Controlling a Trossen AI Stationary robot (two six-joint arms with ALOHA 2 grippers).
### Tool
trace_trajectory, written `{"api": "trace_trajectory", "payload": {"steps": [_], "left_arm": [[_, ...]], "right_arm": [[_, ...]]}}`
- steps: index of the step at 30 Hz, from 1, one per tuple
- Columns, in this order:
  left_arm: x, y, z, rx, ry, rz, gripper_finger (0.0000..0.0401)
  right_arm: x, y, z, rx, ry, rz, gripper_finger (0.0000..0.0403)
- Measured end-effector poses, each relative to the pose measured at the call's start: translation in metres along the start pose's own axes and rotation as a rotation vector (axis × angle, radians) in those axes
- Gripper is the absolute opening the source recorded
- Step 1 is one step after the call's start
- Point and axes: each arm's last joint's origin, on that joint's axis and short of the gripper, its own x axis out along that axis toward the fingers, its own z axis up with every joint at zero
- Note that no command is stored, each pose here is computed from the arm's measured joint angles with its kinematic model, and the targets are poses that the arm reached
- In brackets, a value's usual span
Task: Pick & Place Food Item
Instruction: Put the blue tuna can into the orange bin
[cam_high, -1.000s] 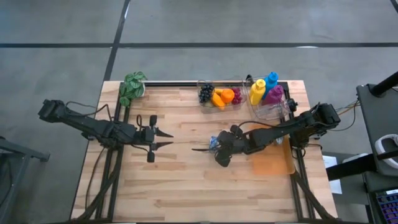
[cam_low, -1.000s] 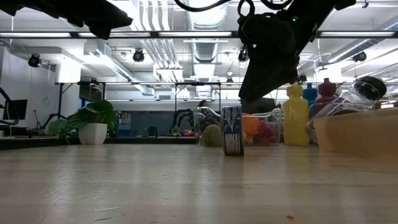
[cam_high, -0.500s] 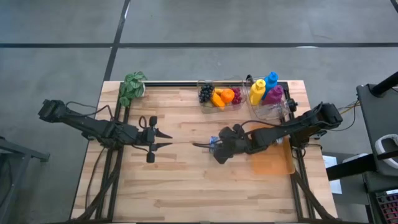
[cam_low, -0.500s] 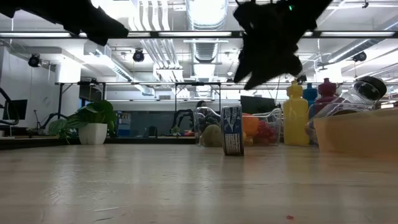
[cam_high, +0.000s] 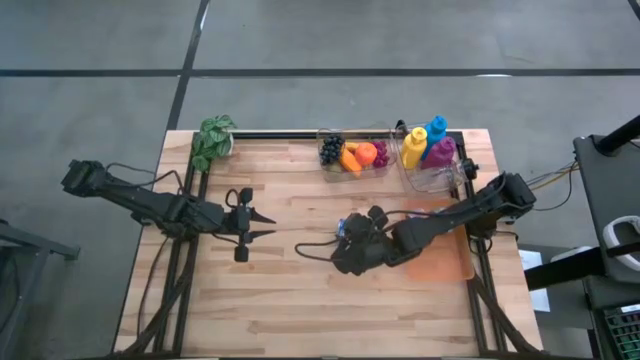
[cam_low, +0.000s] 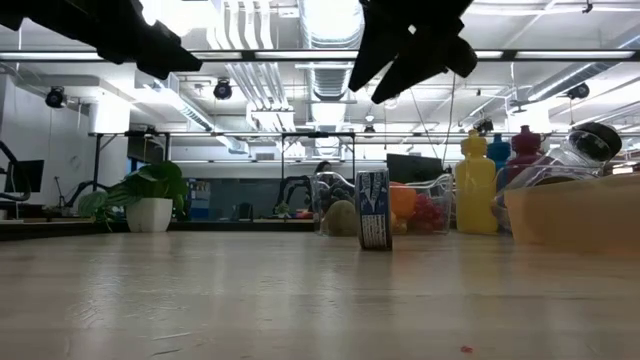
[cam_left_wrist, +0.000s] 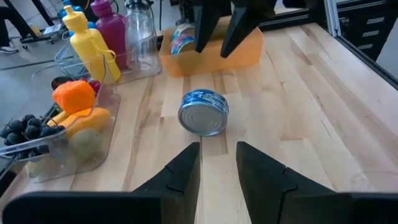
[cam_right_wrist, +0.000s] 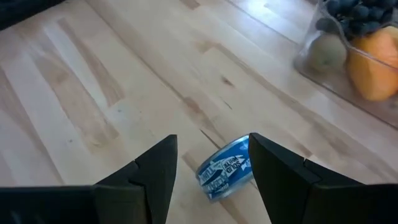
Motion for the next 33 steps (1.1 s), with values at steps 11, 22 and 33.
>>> {"api": "trace_trajectory", "payload": {"steps": [11,22,33], "left_arm": [[0.0,0.0,0.0,0.002,0.005,0.0,0.0108],[0.0,0.0,-0.001,0.002,0.005,0.0,0.0108],[0.0,0.0,-0.001,0.002,0.005,0.0,0.0108]], "right_arm": [[0.004,0.001,-0.007,0.082,-0.033,-0.046,0.0194],[0.001,0.004,-0.011,0.141,-0.034,-0.035,0.0193],[0.002,0.004,-0.011,0.102,-0.034,-0.029,0.0195]]}}
